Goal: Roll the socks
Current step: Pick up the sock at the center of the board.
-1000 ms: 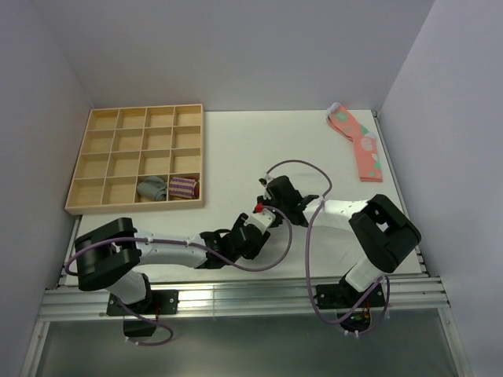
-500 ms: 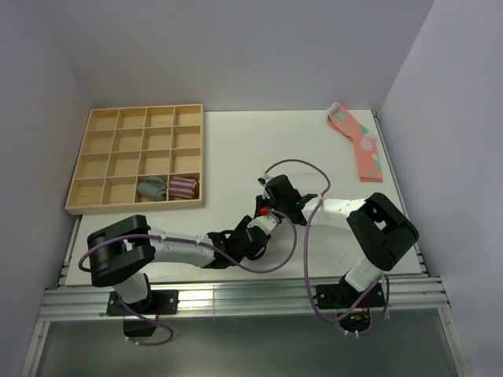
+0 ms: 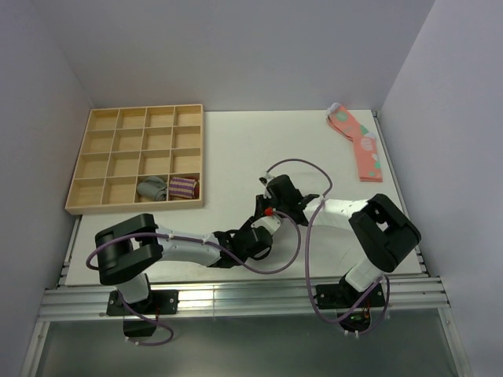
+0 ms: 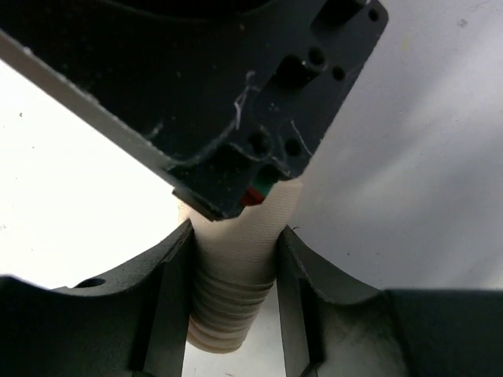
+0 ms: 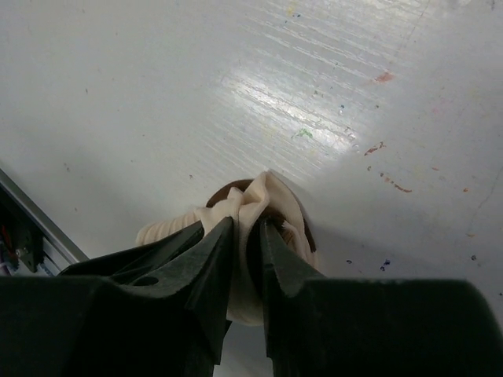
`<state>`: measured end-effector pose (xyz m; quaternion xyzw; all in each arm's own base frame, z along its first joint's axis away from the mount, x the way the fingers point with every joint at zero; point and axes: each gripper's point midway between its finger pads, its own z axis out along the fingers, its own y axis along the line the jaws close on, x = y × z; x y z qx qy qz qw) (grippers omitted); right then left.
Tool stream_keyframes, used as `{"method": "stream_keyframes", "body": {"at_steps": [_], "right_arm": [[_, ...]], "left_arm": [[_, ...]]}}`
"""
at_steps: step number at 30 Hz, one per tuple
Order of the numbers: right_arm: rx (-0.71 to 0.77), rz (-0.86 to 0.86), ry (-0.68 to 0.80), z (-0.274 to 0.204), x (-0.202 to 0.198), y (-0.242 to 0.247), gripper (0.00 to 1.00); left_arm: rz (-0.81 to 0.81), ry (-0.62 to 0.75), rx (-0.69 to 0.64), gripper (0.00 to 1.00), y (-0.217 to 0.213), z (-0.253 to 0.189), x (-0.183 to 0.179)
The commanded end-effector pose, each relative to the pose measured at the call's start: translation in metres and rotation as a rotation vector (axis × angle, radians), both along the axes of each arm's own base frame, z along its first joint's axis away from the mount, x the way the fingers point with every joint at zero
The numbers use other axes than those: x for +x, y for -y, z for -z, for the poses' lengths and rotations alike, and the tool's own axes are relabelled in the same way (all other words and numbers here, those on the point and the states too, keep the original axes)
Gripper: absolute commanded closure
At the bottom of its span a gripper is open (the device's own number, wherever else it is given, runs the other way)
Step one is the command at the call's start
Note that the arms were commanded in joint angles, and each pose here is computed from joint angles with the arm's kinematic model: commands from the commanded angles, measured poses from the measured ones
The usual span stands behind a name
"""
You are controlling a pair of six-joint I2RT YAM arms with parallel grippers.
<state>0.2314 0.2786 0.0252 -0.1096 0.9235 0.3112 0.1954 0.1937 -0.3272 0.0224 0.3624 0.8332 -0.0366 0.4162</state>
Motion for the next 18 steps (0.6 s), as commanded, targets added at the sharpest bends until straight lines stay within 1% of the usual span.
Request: {"method": "stream_keyframes", "body": {"at_steps": [1,3,4,5,7,9,11,13,14,16,18], "right_arm": [[-0.142,0.013,-0.089,0.027,-0.029,0.031,0.71],[-0.126,0.041,-0.058,0.013,-0.024,0.032,0.61],[-0.136,0.058,-0.057,0.009,-0.023,0.035,0.59],[-0.127,0.087,-0.023,-0.003,-0.016,0.036,0.55],[-0.123,0.134,-0.007,-0.014,-0.011,0.040,0.52],[-0.091,0.192,0.045,-0.036,0.000,0.043,0.49],[-0.028,0.213,0.090,-0.060,0.004,0.042,0.43],[0.001,0.248,0.097,-0.072,0.008,0.046,0.42],[0.025,0.260,0.124,-0.085,0.012,0.046,0.40],[0.039,0.299,0.137,-0.094,0.016,0.053,0.39],[0.068,0.334,0.163,-0.107,0.019,0.059,0.37]], "left_arm": [[0.072,-0.137,-0.019,1.00,0.010,0.028,-0.025],[0.065,-0.141,-0.039,1.00,0.013,0.026,-0.025],[0.063,-0.143,-0.046,1.00,0.014,0.025,-0.025],[0.058,-0.147,-0.067,1.00,0.016,0.024,-0.026],[0.052,-0.149,-0.093,1.00,0.019,0.020,-0.026],[0.040,-0.156,-0.129,1.00,0.023,0.015,-0.027],[0.034,-0.161,-0.149,1.00,0.024,0.012,-0.027],[0.022,-0.163,-0.168,1.00,0.026,0.008,-0.026],[0.014,-0.164,-0.180,1.00,0.027,0.005,-0.026],[-0.001,-0.158,-0.193,1.00,0.026,0.001,-0.025],[-0.030,-0.151,-0.230,1.00,0.023,-0.010,-0.021]]}}
